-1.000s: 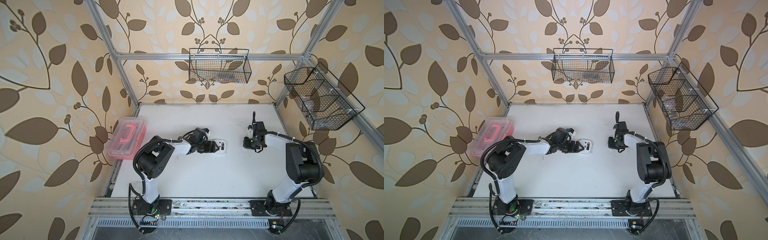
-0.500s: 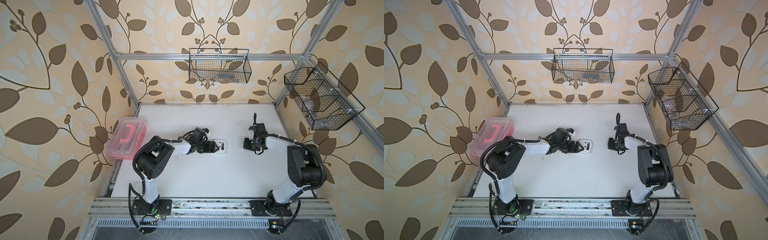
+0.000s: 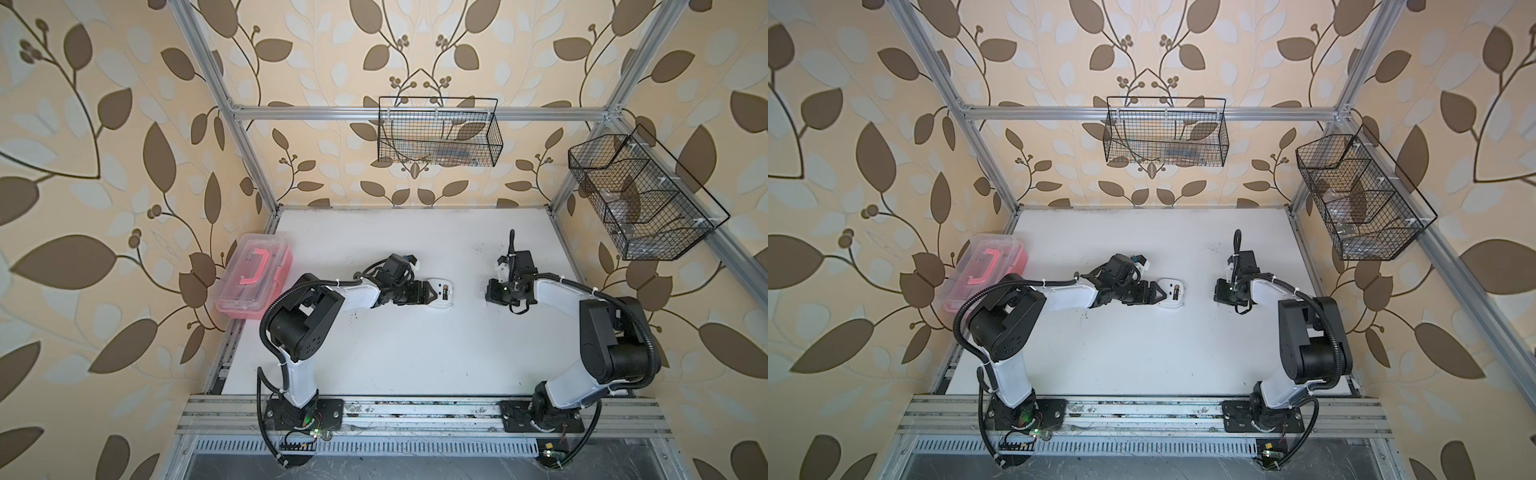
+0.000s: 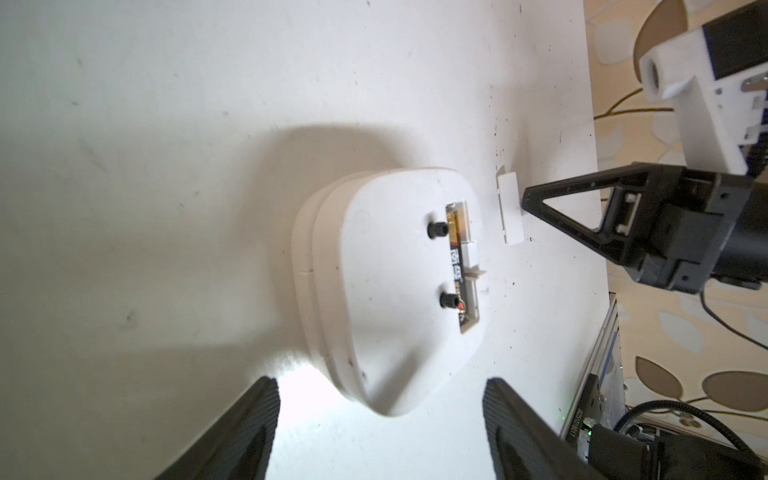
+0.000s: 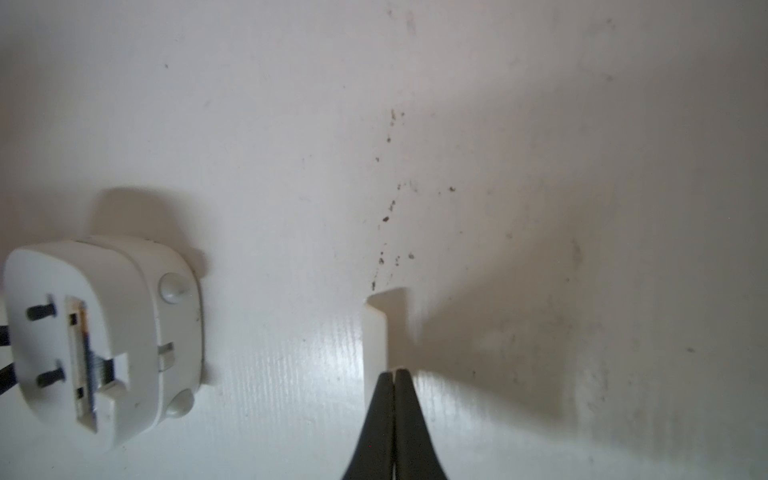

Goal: Insert the battery into the alarm
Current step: Pick up the cover from the center of the board, then install the cover on the alarm.

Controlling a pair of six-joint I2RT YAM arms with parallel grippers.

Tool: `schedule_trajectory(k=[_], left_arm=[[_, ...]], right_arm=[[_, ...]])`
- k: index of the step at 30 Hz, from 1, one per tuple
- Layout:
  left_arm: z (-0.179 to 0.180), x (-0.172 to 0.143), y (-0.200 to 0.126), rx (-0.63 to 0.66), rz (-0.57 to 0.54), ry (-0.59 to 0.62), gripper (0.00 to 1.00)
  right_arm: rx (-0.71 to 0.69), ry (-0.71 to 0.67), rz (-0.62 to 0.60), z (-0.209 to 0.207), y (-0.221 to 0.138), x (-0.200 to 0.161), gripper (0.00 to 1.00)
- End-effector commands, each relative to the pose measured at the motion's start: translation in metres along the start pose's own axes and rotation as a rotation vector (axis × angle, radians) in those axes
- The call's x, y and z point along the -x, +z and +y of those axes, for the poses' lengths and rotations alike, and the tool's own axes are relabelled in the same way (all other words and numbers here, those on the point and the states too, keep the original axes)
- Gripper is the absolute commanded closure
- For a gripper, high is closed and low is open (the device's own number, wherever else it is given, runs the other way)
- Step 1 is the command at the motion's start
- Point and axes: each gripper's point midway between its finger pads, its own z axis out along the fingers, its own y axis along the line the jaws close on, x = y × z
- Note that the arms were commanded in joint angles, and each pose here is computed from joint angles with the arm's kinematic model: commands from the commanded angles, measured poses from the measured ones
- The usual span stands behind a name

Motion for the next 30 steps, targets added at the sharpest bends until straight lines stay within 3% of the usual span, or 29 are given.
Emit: schedule_trajectory(k=[1, 15, 22, 30], left_arm=[[-0.006, 0.017, -0.015, 0.005, -0.063, 0.031, 0.20], [-0.010, 0.017, 0.001, -0.068, -0.062, -0.018, 0.24], [-0.012, 0.009, 0.007, -0.092, -0.038, -0.027, 0.31], [-0.019, 0.002, 0.009, -0.124, -0.018, -0.026, 0.35]], right_arm=[[0.058, -0.010, -0.021, 0.018, -0.013, -0.001, 1.00], [0.167, -0.109, -0.084, 0.108, -0.029, -0.003, 1.00], [0.207, -0.084, -0.122, 0.131, -0.029, -0.001, 1.00], [0.186, -0.031, -0.121, 0.128, -0.019, 0.000, 1.00]])
